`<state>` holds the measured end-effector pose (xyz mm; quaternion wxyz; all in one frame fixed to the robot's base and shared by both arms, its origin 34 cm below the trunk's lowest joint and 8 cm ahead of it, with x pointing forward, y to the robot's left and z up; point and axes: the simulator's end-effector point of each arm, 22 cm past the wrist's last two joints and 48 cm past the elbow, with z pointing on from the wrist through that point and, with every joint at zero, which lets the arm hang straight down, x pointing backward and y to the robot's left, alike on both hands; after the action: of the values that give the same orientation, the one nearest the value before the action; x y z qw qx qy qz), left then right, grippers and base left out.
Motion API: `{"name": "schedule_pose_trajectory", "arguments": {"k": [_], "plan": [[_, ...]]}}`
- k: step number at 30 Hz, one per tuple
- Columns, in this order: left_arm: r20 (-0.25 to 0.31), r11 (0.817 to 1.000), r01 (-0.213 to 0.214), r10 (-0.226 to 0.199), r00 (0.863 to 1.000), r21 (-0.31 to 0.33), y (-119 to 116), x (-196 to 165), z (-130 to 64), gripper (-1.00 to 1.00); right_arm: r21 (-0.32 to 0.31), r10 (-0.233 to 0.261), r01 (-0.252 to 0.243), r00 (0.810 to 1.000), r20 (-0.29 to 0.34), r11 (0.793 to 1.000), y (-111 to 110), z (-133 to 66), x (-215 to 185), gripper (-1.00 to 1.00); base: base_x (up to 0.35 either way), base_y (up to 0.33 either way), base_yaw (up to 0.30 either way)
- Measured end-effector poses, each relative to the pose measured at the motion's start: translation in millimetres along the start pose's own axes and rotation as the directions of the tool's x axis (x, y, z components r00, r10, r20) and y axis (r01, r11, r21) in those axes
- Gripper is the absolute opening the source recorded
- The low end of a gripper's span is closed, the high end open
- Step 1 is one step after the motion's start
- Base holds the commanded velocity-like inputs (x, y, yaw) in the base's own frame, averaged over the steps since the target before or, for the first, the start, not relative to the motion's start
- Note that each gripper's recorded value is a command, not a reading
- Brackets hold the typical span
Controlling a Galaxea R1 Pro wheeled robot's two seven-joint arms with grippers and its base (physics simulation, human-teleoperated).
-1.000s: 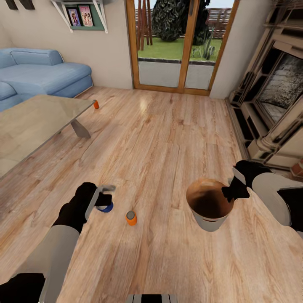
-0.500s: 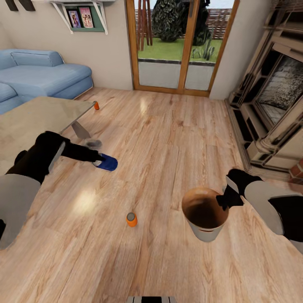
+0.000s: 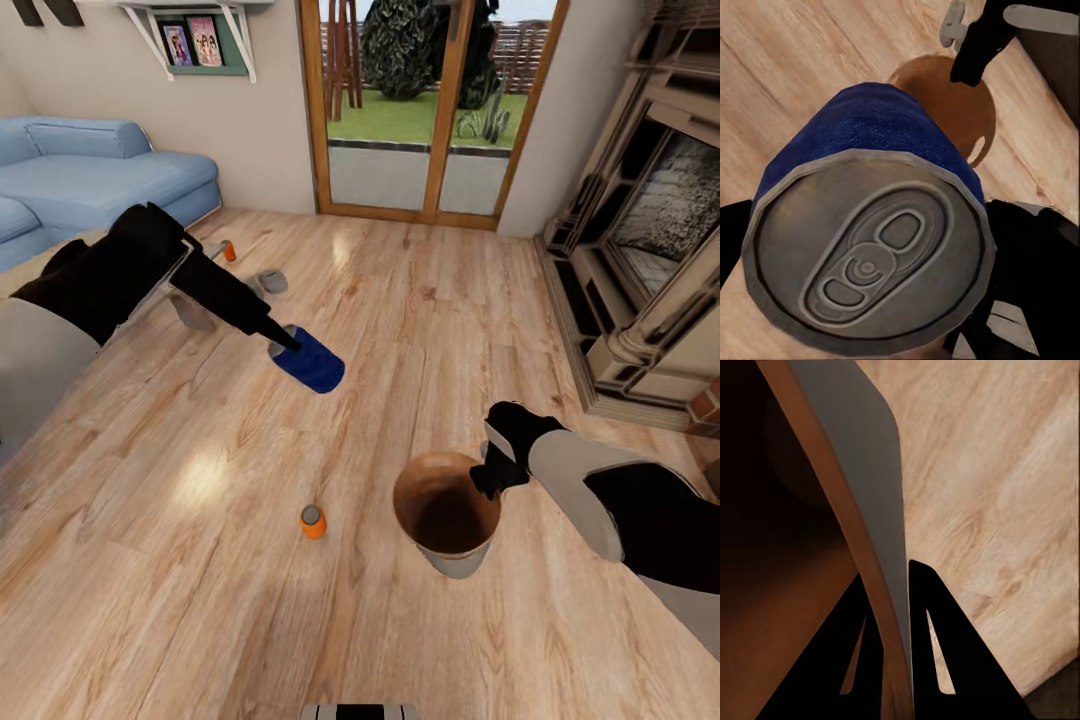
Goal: Put the three can of soda from the living room inside the tash can in the kitchen.
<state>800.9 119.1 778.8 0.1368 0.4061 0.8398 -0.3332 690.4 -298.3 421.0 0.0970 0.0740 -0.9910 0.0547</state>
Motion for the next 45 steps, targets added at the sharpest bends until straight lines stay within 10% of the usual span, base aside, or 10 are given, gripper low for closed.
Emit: {"name": "schedule_pose_trajectory", "arguments": {"k": [6,13,25,45], "plan": [[-0.127,0.998,-0.046,0.051,0.991,0.048,-30,-4,51.0,-1.00,-0.112,0.001,-0.001,1.000,0.005,0.994,56,-0.2,-3,-1.00,0.000,0.000,0.000],[-0.246,0.991,-0.049,0.078,0.966,0.122,-75,-12,125.6,-1.00,-0.026,-0.077,0.077,0.997,0.005,0.997,53,0.1,-4,-1.00,0.000,0.000,0.000],[-0.268,0.992,-0.117,0.128,0.955,0.057,-84,-22,160.5,-1.00,-0.072,-0.113,0.114,0.993,0.027,0.991,95,-8.2,-11,-1.00,0.000,0.000,0.000],[-0.350,0.997,-0.052,0.066,0.935,0.049,-77,70,246.8,-1.00,-0.080,-0.122,0.124,0.992,0.036,0.989,105,-14.0,-15,-1.00,0.000,0.000,0.000]]}}
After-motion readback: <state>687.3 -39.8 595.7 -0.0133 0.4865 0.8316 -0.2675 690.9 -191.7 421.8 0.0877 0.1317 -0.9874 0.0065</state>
